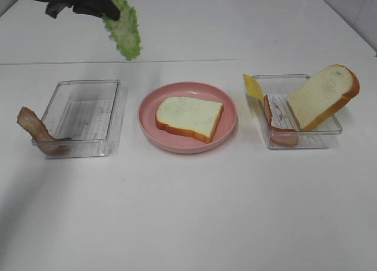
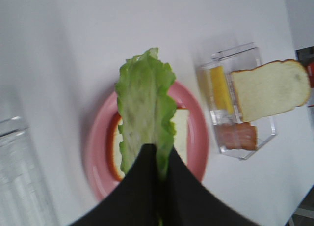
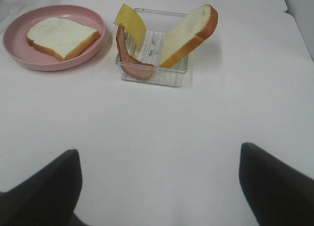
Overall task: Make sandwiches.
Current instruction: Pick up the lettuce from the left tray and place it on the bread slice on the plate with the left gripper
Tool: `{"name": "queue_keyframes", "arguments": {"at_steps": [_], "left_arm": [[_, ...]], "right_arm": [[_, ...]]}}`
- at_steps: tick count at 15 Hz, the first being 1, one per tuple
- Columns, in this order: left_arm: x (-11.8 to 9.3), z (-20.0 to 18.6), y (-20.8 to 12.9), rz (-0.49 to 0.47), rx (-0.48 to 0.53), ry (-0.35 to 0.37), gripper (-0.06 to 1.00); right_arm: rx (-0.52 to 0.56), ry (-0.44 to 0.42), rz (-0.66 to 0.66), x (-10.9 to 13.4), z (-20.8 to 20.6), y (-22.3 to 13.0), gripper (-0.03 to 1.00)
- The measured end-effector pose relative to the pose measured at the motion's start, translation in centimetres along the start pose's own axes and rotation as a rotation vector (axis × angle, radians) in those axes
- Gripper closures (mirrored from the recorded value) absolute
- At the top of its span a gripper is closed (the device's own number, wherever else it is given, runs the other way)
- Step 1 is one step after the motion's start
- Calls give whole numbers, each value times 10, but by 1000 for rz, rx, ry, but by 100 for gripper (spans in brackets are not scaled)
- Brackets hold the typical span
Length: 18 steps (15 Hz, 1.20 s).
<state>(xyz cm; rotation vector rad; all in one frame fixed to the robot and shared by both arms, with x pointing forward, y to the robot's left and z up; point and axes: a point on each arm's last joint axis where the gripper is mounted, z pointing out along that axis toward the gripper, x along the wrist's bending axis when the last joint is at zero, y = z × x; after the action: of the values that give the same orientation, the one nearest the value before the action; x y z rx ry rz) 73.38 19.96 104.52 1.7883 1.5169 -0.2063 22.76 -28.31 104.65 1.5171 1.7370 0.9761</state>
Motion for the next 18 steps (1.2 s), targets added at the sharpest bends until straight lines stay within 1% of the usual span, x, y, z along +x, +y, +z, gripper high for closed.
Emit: {"name": "queue_keyframes", "arguments": {"at_steps": [2,5,6,7,9,12,14,15,16,18], "left_arm": [[-26,26,-4,39,-2,-87,94],[-55,76,-17,52,11,-168,94],[-68,97,-25,59,22,-222,94],[-76,109,-31,54,33,-255,94],[-82,130,-42,53,72,-274,94],[-69,148,-53,45,135,-249,94],[-53,162,-64,24,209,-178,94],[-44,168,-69,15,240,-117,94],[-40,168,-70,14,250,-77,94],[-34,167,-70,-17,266,-29,94]], "right_arm": [[0,0,0,0,0,0,20],[0,0,0,0,0,0,20],[0,0,0,0,0,0,20],[0,0,0,0,0,0,20],[0,0,0,0,0,0,20],[0,0,0,0,0,0,20],[0,0,0,0,0,0,20],[0,0,0,0,0,0,20],[0,0,0,0,0,0,20],[0,0,0,0,0,0,20]]}}
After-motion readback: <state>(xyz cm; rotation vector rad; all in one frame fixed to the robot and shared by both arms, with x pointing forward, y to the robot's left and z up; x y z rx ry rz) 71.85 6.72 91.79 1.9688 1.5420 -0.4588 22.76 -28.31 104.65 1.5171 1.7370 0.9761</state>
